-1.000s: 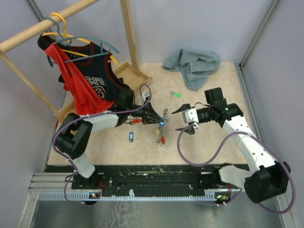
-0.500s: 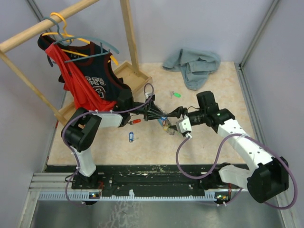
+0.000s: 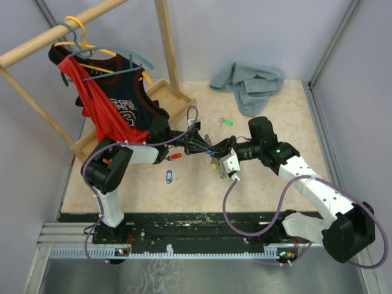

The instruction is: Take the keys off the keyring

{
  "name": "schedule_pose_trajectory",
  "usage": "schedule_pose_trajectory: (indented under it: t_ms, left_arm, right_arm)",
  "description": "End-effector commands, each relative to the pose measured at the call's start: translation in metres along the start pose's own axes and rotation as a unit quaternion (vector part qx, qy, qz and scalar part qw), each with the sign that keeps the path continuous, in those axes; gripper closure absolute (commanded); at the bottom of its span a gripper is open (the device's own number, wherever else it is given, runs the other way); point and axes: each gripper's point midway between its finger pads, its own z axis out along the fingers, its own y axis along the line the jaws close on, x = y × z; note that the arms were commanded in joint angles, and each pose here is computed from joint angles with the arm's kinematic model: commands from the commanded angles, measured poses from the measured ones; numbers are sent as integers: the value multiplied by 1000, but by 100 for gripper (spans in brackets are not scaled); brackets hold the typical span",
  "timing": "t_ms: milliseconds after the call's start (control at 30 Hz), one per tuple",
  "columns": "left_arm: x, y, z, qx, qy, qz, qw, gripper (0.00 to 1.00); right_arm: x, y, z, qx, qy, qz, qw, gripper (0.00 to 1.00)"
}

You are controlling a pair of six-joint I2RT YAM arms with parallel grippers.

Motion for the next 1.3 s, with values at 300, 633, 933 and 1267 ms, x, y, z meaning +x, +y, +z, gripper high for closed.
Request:
schedule_pose_trajectory:
  t_ms: [300,633,933,1267]
  left_arm:
    - [8,-12,-3,24,9,30,999,100]
    - [11,-22,-6,53,1,71,996,64]
    - [22,-33,-33,119,-42,190,974,48]
    - [48,-29,-61,147,-128,429,882,51]
  right_arm:
    - [-7,-5,4,11,11,-20,1000,100]
    - [-12,-15,-1,32,5,28,999,100]
    - [-23,-31,-22,55,-38,122,990,100]
    - [-35,-62,-43,88,-85,284,951,100]
